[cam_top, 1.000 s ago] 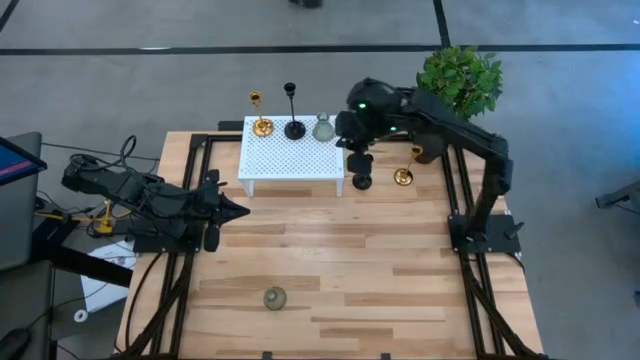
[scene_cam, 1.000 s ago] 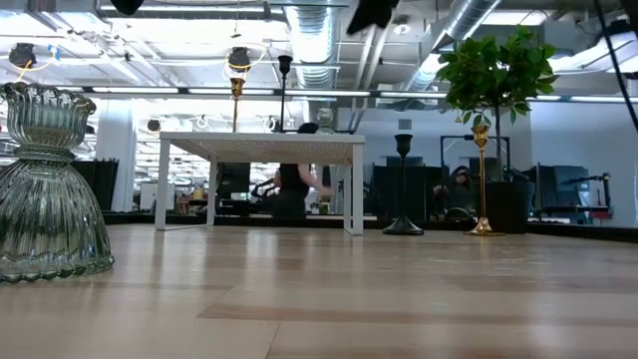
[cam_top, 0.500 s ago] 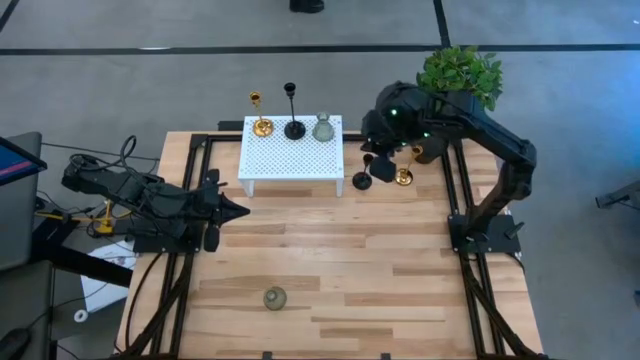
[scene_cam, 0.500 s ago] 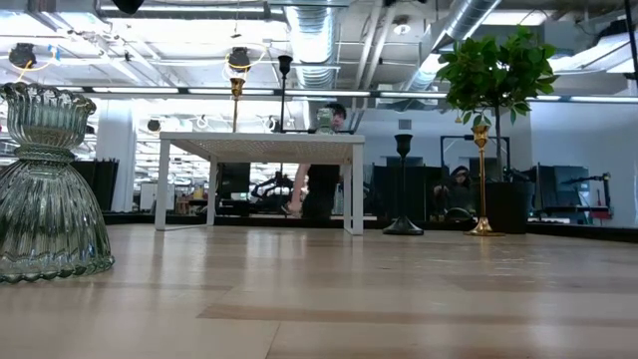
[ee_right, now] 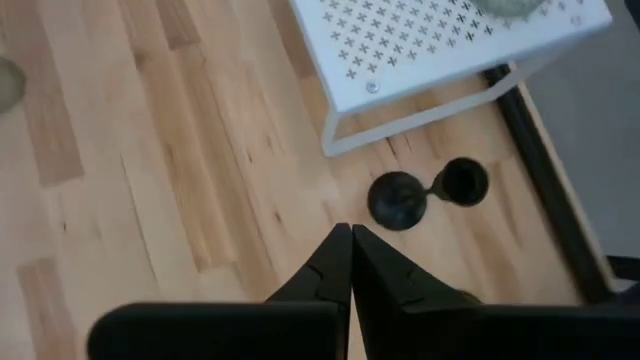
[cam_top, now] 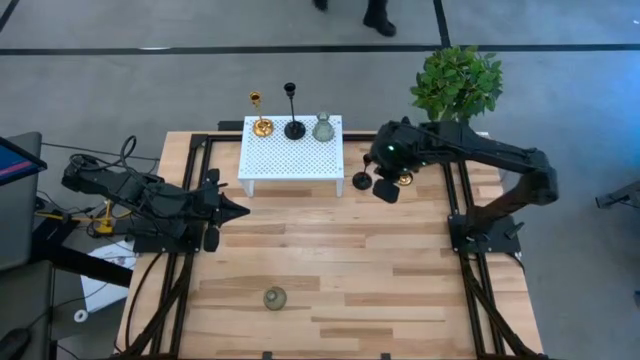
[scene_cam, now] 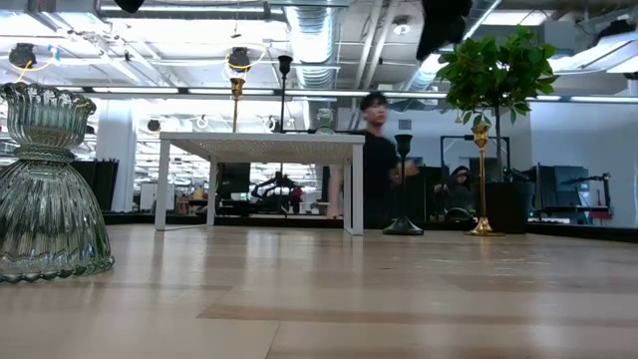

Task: Pick & Place candle stick holders
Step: Put the golden candle holder on the shelf aligned with the other golden candle holder

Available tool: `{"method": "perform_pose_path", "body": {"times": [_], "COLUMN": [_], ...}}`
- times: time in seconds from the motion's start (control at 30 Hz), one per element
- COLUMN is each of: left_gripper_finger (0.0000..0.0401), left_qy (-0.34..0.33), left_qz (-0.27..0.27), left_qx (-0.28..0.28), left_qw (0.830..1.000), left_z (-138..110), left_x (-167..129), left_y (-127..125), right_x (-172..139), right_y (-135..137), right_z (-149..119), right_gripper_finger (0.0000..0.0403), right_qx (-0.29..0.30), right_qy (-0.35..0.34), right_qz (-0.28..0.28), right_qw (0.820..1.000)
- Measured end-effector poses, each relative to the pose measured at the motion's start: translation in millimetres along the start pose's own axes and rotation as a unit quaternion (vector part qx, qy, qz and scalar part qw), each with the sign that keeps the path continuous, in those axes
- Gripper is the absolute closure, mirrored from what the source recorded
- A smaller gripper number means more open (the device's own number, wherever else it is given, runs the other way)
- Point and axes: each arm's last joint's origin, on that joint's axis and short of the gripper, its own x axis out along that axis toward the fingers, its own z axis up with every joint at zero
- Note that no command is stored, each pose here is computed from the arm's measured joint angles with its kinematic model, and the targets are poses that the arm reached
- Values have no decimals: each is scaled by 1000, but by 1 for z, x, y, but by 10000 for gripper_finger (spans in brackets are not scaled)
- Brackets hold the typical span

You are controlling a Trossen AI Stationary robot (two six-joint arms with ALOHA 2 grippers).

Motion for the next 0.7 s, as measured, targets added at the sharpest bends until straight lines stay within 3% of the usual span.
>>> {"method": "perform_pose_path", "body": {"times": [0.33, 0.7], "left_gripper_finger": [396, 396], "left_qy": [0, 0], "left_qz": [0, 0], "left_qx": [0, 0], "left_qw": [1000, 1000], "left_z": [0, 0], "left_x": [0, 0], "left_y": [0, 0], "right_x": [12, 25], "right_y": [11, 20], "right_z": [-59, -120], "right_gripper_finger": [403, 403], "right_qx": [93, 180], "right_qy": [-85, -89], "right_qz": [31, -16], "right_qw": [991, 979]}}
